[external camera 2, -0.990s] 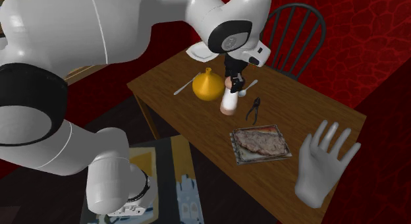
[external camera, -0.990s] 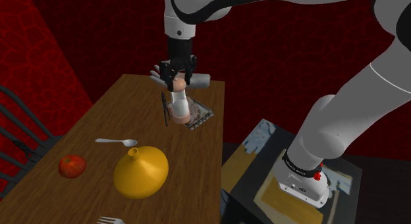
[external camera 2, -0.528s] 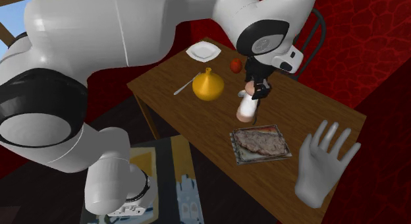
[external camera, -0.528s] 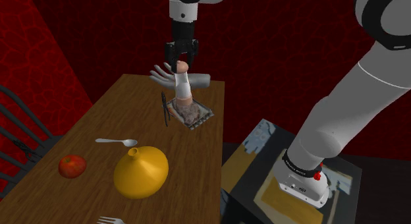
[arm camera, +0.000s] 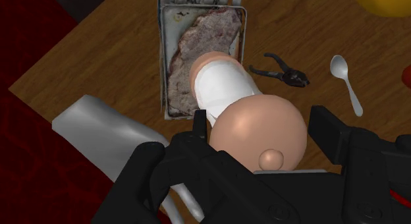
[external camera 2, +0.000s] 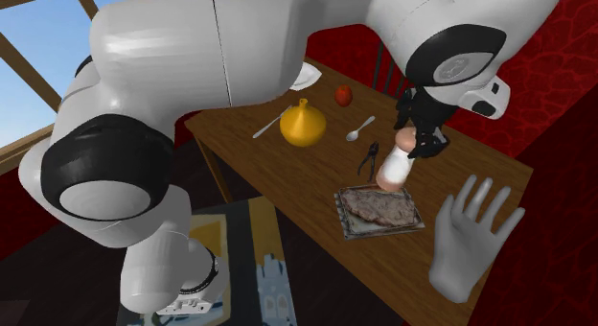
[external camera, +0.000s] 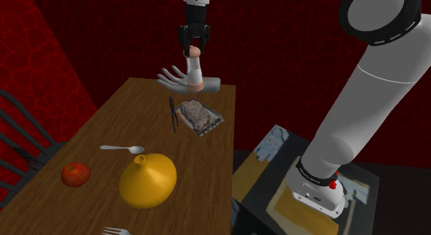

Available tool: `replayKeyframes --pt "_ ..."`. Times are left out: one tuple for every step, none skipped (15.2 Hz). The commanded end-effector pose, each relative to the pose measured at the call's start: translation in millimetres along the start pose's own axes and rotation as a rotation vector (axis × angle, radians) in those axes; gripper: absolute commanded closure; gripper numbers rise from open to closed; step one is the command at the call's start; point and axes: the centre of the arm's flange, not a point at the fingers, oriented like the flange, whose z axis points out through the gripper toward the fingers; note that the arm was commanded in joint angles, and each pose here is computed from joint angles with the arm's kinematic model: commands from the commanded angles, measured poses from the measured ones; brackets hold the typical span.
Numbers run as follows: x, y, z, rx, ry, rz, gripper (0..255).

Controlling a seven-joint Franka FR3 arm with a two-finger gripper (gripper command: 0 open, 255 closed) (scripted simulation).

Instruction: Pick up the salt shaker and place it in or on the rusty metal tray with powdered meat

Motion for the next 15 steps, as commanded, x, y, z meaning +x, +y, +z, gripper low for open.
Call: replayKeyframes --pt "7 6 1 0.000 0.000 -0.001 255" --pt "7 6 6 0.000 0.000 -0.001 255" --pt "7 7 11 0.000 0.000 -0.001 255" --pt "7 8 16 0.000 0.000 -0.001 255" --pt "7 9 22 0.000 0.000 -0.001 255" --pt "7 10 27 0.000 0.000 -0.001 255" --pt "7 10 32 0.000 0.000 -0.001 255" --pt "7 11 37 0.000 0.000 -0.001 255" --pt "7 12 42 0.000 0.000 -0.001 255" --pt "8 13 48 0.000 0.000 -0.001 255" --pt "8 14 53 0.000 0.000 -0.001 255" --pt "8 14 58 0.000 0.000 -0.001 255" --pt "8 15 63 0.000 0.000 -0.001 255" --pt "8 16 69 0.000 0.000 -0.001 255" --pt "8 17 74 0.000 0.000 -0.001 255"
